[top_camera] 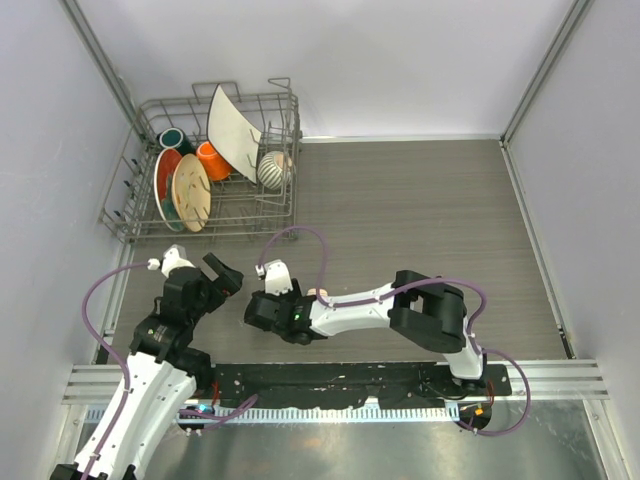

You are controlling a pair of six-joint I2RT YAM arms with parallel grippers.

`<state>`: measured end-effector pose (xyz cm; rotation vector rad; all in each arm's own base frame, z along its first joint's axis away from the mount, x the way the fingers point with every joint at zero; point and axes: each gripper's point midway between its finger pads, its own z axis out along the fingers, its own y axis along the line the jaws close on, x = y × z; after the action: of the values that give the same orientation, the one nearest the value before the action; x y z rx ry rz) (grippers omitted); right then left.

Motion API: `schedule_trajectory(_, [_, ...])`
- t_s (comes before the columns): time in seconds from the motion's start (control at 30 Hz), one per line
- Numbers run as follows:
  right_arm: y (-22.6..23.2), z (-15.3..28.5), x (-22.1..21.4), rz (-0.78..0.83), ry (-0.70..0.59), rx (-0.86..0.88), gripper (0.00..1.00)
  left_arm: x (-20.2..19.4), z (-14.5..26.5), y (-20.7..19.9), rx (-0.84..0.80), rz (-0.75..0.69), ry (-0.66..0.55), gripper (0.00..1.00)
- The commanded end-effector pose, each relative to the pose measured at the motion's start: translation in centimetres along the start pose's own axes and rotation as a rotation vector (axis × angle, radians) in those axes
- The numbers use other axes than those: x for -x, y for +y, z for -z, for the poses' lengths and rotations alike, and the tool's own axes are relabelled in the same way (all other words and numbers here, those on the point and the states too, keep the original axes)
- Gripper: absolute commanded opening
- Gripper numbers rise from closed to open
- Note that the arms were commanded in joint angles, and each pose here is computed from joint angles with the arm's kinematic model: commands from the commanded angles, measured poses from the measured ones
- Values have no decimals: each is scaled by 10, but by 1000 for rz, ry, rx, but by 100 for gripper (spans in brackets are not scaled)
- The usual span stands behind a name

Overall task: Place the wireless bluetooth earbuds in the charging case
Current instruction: Pick up the charging case at the center of the board.

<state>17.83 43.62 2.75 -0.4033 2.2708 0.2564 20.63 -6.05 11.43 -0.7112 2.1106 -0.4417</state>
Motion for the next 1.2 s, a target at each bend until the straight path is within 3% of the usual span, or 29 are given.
schedule_trajectory(0.0, [4,-6,18,-58,-32,15,63,1,2,-4,-19,15,0,96])
schedule_trajectory(0.43, [-5,-13,0,-29,15,0,56,2,2,-5,-22,14,-1,97])
schedule_trajectory(0.57, [-7,-15,0,-38,19,-11,71,1,2,-5,-24,12,4,97])
schedule_trajectory(0.8, [-9,-23,6,-110,26,-84,73,1,2,-3,-16,22,-1,97])
schedule_trajectory(1.1, [-25,-25,-4,-138,37,-170,60,3,4,-2,-10,21,-10,98])
schedule_trajectory(1.17, [-25,-24,-4,-129,34,-161,49,3,3,-3,-10,21,-10,98])
